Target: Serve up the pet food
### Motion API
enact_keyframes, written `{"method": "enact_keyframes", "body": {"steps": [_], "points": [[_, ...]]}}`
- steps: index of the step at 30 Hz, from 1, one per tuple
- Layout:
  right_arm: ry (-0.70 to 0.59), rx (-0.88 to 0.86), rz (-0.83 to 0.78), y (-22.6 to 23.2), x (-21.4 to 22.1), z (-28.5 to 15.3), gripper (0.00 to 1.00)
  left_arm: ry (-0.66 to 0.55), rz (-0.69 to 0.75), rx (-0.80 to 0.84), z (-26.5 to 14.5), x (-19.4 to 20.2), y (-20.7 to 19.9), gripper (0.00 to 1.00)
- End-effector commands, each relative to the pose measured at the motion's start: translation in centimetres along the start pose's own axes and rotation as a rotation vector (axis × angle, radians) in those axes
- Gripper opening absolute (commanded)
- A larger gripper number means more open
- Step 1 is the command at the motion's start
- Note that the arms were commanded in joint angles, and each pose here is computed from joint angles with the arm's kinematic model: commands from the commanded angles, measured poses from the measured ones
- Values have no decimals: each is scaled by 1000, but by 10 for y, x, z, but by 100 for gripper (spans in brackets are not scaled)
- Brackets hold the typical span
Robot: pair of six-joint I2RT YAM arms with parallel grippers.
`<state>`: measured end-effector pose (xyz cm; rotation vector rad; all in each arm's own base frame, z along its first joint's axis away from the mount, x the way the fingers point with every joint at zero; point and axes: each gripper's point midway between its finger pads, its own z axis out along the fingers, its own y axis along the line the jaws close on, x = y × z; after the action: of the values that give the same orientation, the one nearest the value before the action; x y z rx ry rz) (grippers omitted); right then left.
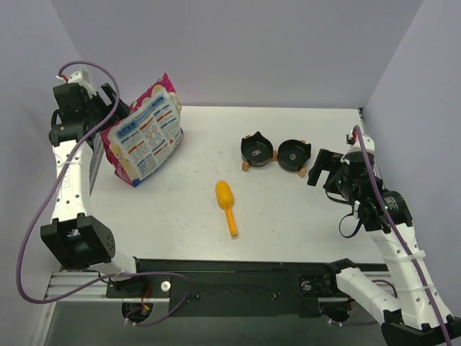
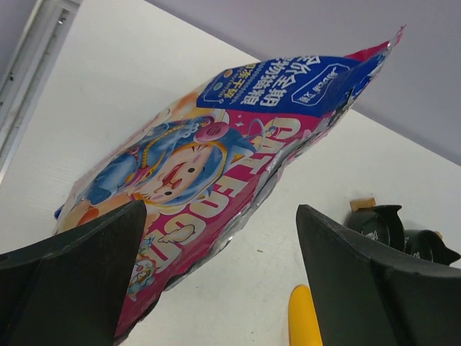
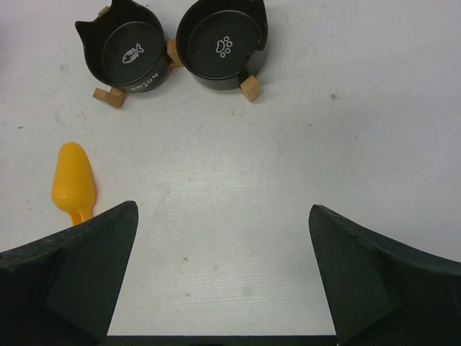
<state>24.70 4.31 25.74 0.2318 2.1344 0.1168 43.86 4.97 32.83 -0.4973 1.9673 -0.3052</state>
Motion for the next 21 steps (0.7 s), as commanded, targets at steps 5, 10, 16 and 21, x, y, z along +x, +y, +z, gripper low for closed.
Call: {"method": "enact_keyframes", "body": {"steps": [5,10,16,21], "points": [[57,-31,-26,9,4,-4,100,69,127,50,34,21,-12,97],[48,-18,-49,5,-3,-13,100,161,249,48,48,44,-38,90],[23,-18,-51,1,-5,-21,100,141,334,16,45,61,-62,77],[12,-24,-57,0,-4,-24,100,99,314,30,31,49,-69,82]]}}
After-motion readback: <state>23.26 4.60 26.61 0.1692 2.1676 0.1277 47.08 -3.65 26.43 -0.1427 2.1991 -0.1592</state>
